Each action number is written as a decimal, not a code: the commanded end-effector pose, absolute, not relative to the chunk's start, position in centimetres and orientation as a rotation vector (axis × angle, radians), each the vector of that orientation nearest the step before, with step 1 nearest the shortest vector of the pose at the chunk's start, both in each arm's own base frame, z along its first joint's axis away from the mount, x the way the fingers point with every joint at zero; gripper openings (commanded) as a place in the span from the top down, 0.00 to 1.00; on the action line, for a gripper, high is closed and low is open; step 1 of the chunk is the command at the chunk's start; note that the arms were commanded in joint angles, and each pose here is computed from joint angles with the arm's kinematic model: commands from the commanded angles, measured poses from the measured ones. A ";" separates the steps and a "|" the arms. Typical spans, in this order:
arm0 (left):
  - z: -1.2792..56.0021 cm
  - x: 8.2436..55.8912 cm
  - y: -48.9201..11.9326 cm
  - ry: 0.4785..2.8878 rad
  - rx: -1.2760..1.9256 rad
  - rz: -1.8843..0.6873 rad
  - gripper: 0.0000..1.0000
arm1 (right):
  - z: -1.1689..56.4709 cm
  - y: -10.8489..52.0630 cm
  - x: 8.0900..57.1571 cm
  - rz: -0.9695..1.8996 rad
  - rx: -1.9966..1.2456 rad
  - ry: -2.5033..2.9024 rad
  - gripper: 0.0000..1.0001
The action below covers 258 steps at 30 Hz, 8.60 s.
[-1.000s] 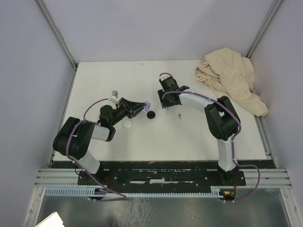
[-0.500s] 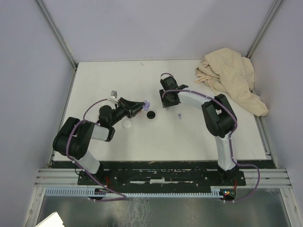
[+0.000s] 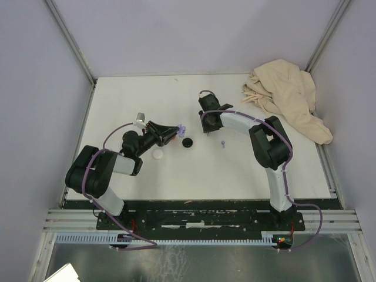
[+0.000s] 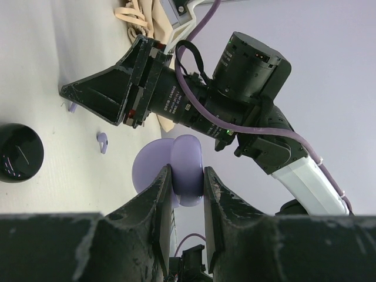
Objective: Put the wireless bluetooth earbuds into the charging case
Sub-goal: Pick up the earbud from the center of the board, then place the earbud in the charging case, then pick up the earbud from the center of the board.
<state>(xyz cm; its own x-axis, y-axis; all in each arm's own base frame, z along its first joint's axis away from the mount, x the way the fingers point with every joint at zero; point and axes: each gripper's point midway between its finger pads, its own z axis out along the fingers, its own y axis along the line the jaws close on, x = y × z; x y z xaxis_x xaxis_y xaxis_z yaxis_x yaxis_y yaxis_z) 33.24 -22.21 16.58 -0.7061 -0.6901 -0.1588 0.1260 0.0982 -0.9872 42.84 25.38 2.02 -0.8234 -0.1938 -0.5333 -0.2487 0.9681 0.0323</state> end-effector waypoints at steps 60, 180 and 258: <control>17.0 33.4 -30.1 1.903 -0.393 -1.975 0.97 | 22.5 28.5 32.3 0.520 -0.900 1.090 0.98; 18.1 33.5 -28.9 1.831 -0.322 -2.033 0.97 | 9.7 18.7 38.2 0.066 -0.362 2.412 0.35; 18.0 32.1 -29.0 1.854 -0.286 -2.053 0.97 | 16.5 20.8 38.5 0.401 -0.390 2.041 0.99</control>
<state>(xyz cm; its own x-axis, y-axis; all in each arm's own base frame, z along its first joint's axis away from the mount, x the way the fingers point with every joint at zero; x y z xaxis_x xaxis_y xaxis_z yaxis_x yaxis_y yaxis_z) 32.87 -28.86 16.86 -0.9061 -0.4214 -0.0385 0.0610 -0.0400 -0.9973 36.53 18.84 8.24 -0.7292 -0.2259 -0.6460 -0.3523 0.9332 0.0713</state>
